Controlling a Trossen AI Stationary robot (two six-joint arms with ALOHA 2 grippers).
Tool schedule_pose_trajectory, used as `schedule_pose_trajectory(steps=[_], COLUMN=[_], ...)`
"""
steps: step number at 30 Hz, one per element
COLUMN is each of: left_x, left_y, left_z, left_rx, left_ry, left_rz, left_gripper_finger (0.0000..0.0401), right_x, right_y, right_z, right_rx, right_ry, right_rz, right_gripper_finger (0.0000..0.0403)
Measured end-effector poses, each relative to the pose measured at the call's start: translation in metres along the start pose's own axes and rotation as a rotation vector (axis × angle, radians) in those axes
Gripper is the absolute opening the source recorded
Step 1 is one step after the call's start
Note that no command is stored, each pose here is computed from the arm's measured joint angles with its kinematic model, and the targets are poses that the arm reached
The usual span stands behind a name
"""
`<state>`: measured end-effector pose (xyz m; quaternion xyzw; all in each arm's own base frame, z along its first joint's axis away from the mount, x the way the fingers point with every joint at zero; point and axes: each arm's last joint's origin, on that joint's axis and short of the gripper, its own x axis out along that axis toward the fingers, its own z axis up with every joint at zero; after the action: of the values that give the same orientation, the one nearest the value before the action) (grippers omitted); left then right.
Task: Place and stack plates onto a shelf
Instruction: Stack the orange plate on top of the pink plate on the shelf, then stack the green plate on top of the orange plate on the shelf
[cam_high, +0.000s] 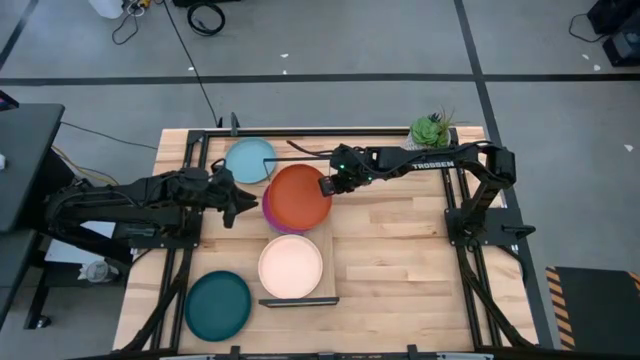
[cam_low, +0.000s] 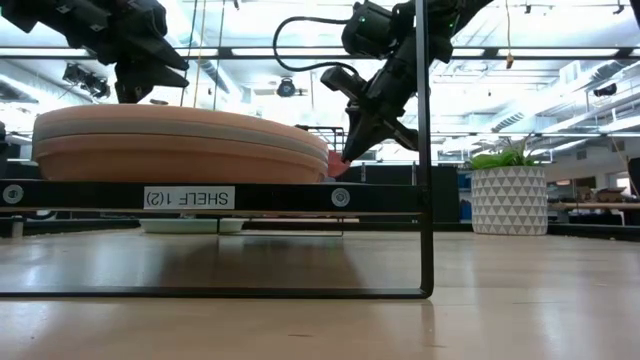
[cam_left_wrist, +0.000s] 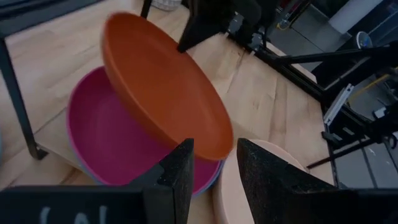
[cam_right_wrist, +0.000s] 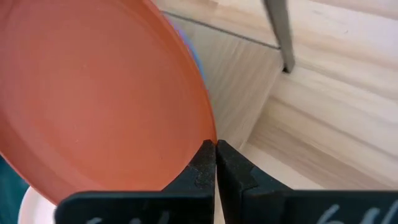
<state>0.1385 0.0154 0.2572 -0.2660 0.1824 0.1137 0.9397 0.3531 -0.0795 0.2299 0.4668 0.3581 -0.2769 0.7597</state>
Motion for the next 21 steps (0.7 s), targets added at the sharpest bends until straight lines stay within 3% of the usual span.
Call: schedule_pose_trajectory(steps=[13,21], left_x=[0.007,0.013], left_y=[0.004,0.004], left_z=[0.000,-0.001], left_rx=[-0.024,-0.020], left_ry=[-0.031,-0.007], left_rz=[0.118,0.135], left_gripper_finger=[0.0130,0.0130], right_x=[-0.001,-0.028], right_y=[0.000,-0.010], right_z=[0.007,0.028], right_rx=[-0.109,-0.353], right_ry=[0.049,0.100], right_rz=[0.101,0.271], right_gripper_finger=[0.0091,0.0098])
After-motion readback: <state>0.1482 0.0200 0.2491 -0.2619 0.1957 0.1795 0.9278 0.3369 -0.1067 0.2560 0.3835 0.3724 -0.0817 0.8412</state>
